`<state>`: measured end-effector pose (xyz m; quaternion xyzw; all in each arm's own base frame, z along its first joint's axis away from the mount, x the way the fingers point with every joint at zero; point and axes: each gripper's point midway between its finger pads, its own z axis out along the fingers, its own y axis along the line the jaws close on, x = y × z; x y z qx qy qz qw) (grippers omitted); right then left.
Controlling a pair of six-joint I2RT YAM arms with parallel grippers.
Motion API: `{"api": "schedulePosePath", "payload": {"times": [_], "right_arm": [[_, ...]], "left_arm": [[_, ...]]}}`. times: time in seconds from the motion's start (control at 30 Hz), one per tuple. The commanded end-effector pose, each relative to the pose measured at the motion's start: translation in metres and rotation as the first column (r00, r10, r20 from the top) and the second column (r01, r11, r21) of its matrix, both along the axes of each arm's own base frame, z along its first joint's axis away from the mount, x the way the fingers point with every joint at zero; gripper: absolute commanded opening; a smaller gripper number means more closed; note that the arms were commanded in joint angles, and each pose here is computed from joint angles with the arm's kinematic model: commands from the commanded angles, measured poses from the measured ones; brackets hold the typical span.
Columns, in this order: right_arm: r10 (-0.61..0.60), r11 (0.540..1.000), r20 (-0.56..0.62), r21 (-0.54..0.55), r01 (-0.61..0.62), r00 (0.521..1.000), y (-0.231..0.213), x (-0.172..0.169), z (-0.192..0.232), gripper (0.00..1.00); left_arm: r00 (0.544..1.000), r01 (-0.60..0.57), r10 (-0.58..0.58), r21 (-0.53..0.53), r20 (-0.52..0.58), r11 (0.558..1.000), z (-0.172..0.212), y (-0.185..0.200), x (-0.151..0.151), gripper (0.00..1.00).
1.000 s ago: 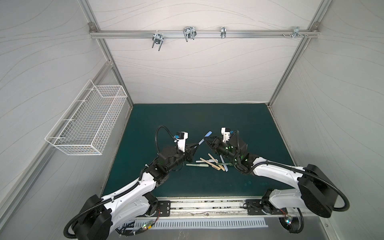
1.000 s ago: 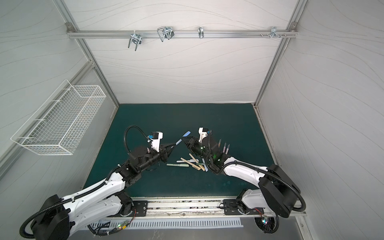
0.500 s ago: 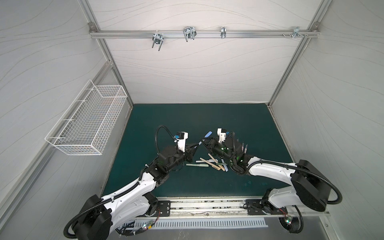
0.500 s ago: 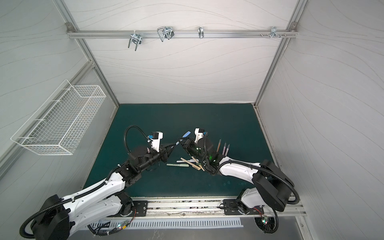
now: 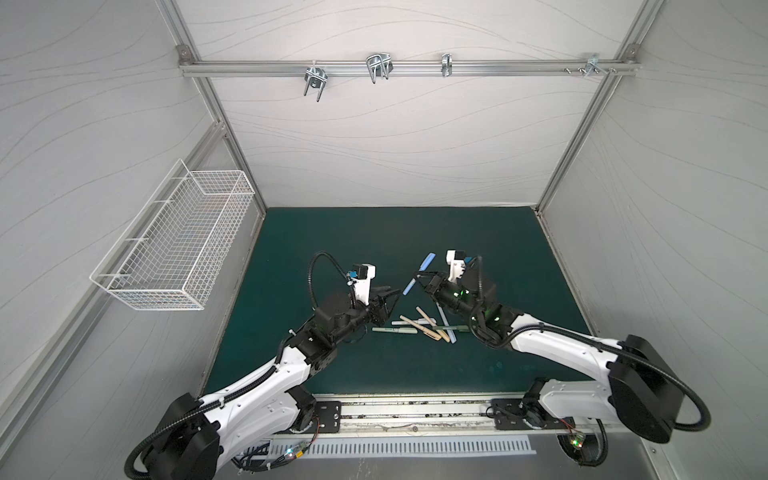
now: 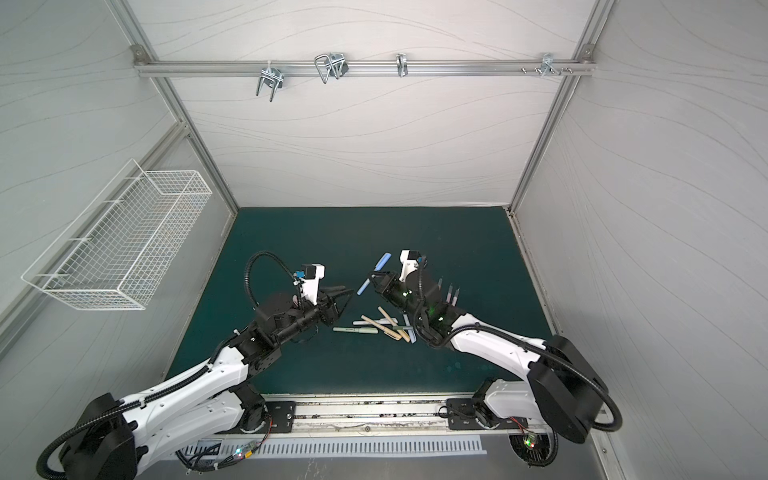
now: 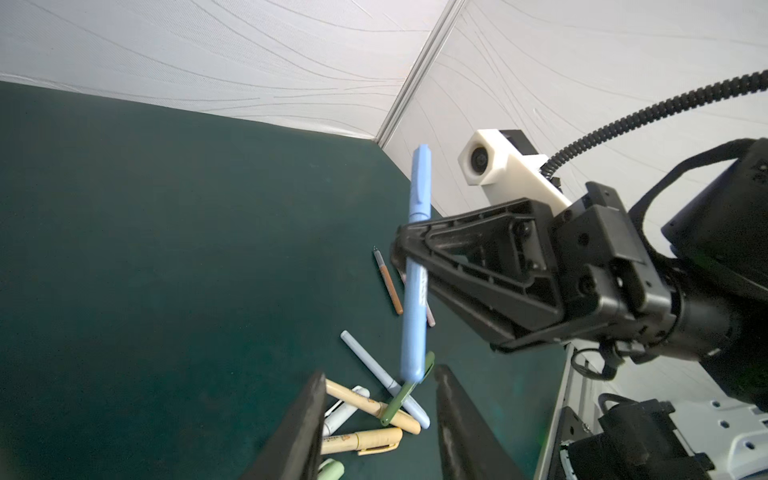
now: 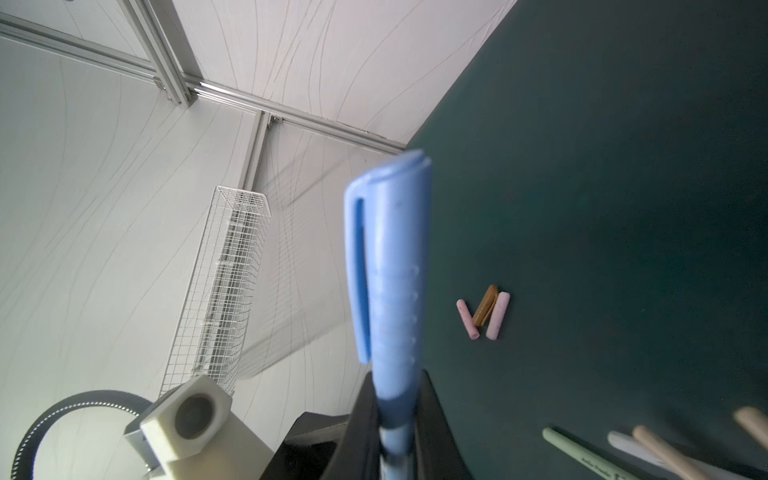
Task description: Open the pen caps
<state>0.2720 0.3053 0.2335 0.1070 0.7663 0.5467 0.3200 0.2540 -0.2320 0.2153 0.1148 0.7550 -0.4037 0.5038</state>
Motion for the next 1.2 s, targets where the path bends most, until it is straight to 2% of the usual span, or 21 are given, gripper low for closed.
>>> {"api": "schedulePosePath", "payload": {"times": [0.0,0.07,0.2,0.37,0.5,0.67,0.8,0.9,1.17], "right_arm": [[0.098,0.977,0.094,-0.199,-0.078,0.991,-0.018,-0.006,0.005,0.03],[0.176,0.953,0.161,-0.275,-0.128,0.971,-0.026,-0.01,0.011,0.02],[0.326,0.886,0.3,-0.427,-0.18,0.896,-0.037,-0.025,0.02,0.01],[0.49,0.789,0.344,-0.566,-0.24,0.801,-0.041,-0.047,0.016,0.01],[0.558,0.757,0.387,-0.599,-0.261,0.734,-0.042,-0.061,0.008,0.01],[0.638,0.734,0.49,-0.619,-0.278,0.594,-0.039,-0.081,-0.007,0.01],[0.668,0.733,0.523,-0.586,-0.345,0.529,-0.033,-0.097,-0.008,0.01],[0.675,0.727,0.528,-0.594,-0.343,0.516,-0.03,-0.099,-0.01,0.01],[0.691,0.697,0.467,-0.632,-0.339,0.551,-0.027,-0.088,-0.026,0.0]], "left_arm": [[0.999,0.002,-0.001,-0.025,0.05,1.0,0.016,0.0,-0.001,0.46],[0.999,0.007,-0.005,-0.024,0.05,1.0,0.016,-0.001,-0.001,0.47],[0.998,0.027,-0.025,-0.022,0.059,0.999,0.018,-0.003,-0.004,0.48],[0.995,0.055,-0.054,-0.015,0.078,0.998,0.02,-0.005,-0.008,0.49],[0.993,0.066,-0.064,-0.016,0.097,0.998,0.021,-0.005,-0.011,0.5],[0.99,0.102,-0.101,-0.008,0.101,0.995,0.018,-0.011,-0.013,0.5],[0.983,0.15,-0.148,-0.012,0.113,0.989,0.019,-0.017,-0.017,0.5],[0.964,0.233,-0.227,-0.028,0.138,0.972,0.024,-0.026,-0.028,0.51],[0.908,0.394,-0.378,-0.059,0.18,0.917,0.036,-0.043,-0.052,0.51]]}}
